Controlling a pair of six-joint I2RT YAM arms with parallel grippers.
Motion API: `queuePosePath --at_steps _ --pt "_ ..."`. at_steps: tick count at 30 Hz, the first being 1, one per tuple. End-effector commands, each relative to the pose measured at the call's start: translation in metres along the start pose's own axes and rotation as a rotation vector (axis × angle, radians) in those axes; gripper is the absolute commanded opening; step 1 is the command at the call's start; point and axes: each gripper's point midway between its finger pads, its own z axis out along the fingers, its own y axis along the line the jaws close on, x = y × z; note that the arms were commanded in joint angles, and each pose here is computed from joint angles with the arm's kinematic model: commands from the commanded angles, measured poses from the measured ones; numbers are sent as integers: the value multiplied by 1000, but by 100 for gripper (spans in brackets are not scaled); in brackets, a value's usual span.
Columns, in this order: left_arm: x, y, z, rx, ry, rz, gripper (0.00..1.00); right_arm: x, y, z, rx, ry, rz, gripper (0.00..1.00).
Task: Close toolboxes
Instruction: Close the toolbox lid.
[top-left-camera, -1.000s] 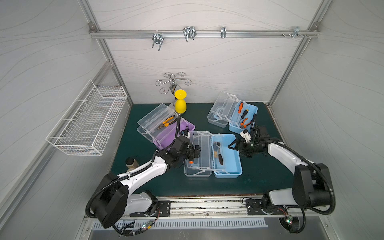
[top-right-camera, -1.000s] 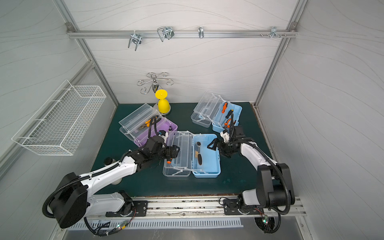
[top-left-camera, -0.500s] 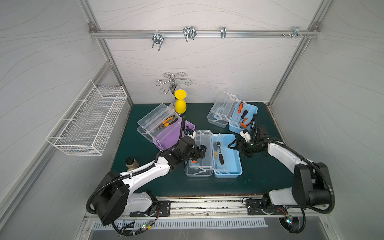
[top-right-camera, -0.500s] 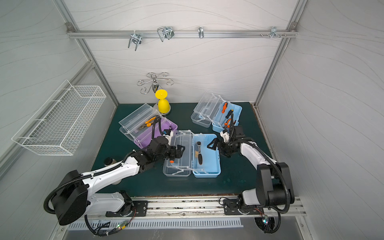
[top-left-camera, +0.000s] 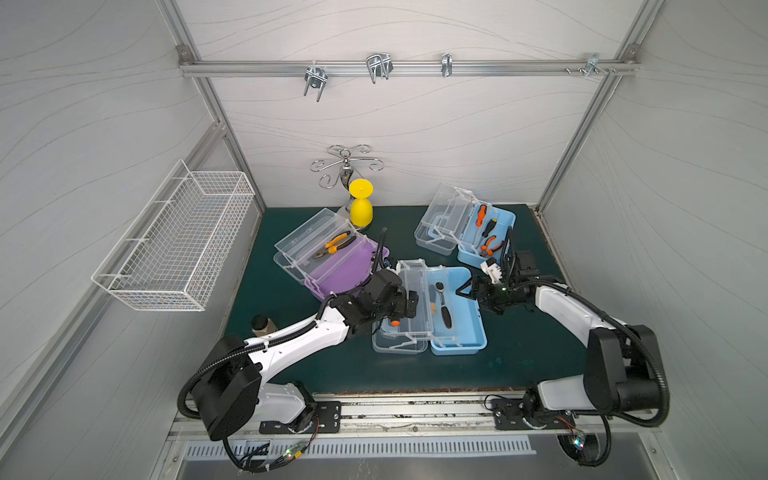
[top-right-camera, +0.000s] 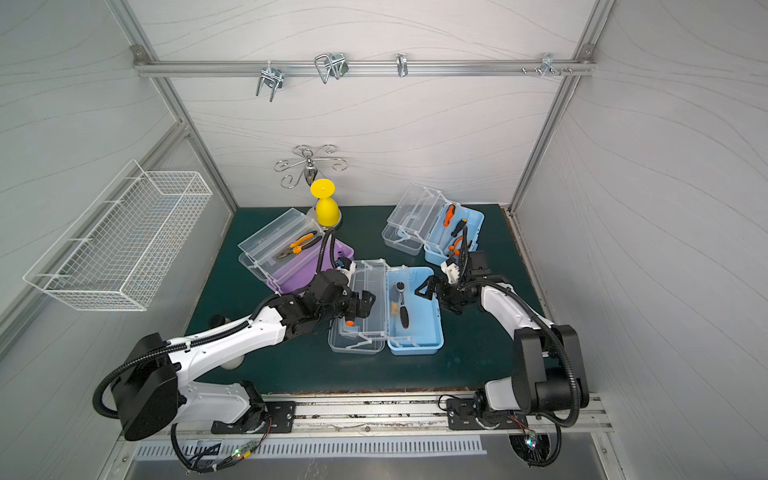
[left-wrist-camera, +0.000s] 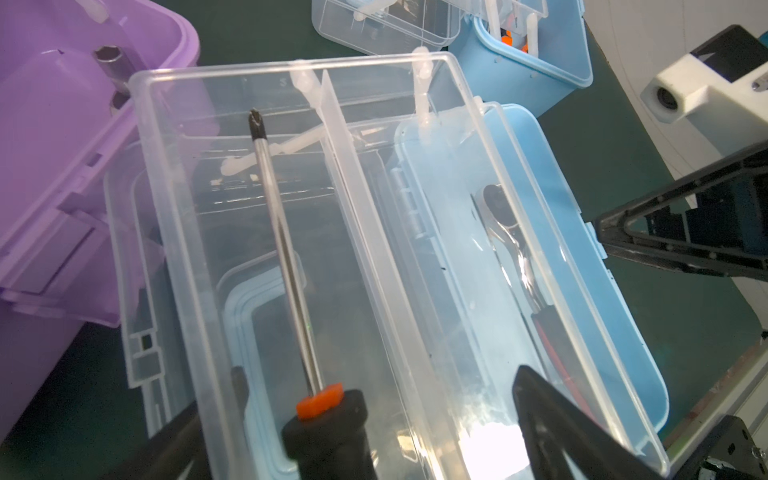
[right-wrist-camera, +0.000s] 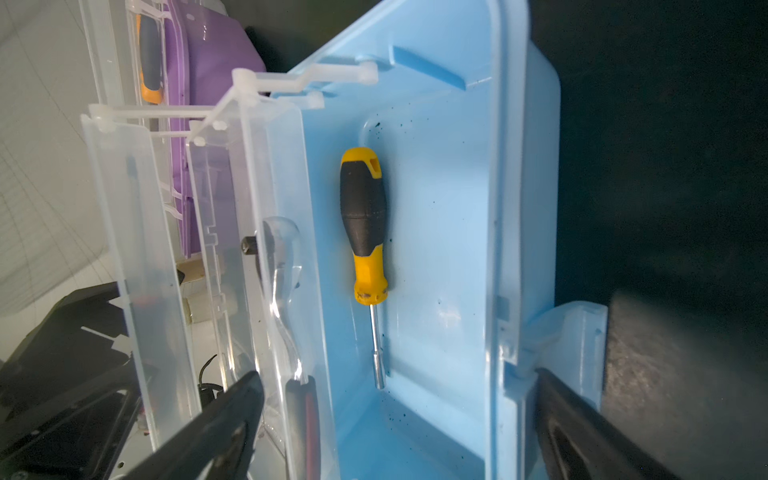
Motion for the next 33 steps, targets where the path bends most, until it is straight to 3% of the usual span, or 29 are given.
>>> queuePosePath --at_steps 1,9,33 --pt "-60 -85 -29 295 -178 57 99 7 21 6 -115 33 -36 99" --pt "-57 -88 -19 286 -149 53 99 8 19 6 -111 30 -36 99" --pt "-67 -99 -34 291 -136 112 100 8 -17 9 202 8 -69 96"
